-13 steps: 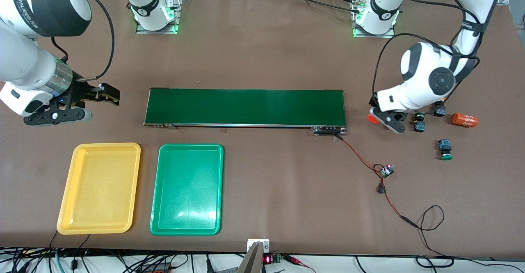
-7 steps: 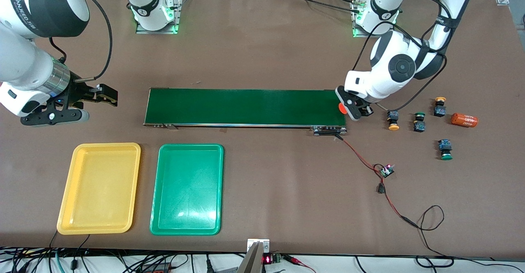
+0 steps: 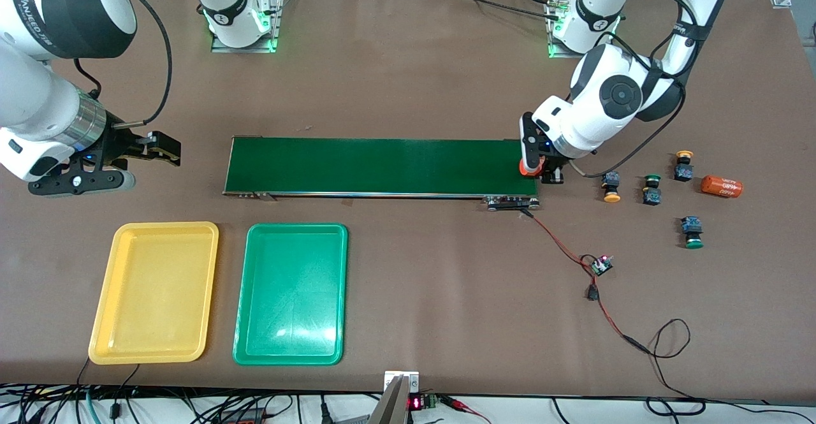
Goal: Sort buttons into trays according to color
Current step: 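Carry the battery onto the green conveyor belt and open the left gripper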
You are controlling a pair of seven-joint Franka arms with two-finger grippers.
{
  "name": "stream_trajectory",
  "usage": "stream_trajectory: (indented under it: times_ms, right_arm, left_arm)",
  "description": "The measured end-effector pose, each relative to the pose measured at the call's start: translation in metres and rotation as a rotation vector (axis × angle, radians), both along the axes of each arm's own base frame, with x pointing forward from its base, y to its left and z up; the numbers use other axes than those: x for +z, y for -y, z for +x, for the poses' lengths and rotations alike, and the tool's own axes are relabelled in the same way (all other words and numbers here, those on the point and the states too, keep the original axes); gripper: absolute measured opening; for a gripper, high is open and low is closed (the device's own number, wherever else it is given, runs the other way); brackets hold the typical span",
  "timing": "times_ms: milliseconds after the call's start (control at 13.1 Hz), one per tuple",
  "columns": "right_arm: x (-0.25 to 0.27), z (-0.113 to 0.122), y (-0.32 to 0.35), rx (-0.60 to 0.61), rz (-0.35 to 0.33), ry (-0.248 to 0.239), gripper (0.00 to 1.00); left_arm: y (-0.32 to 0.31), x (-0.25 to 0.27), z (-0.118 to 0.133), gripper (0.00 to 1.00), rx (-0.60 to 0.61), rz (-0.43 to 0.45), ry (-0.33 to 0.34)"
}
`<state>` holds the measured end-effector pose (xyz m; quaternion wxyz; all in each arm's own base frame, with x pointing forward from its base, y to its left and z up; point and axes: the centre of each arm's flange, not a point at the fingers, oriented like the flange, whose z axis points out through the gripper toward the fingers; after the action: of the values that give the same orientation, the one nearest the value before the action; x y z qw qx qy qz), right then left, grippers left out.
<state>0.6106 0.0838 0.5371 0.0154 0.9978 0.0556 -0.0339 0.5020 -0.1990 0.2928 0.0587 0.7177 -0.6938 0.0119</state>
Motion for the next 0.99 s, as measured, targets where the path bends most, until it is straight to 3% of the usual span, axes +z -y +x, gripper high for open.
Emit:
stream_trajectory:
  times_ms: [989]
  right_arm:
    - [-0.003,0.002,0.0,0.0,0.001,0.005,1.0]
  left_arm:
    - [0.035,-0.028,-0.018,0.5,-0.04,-0.006,-0.053]
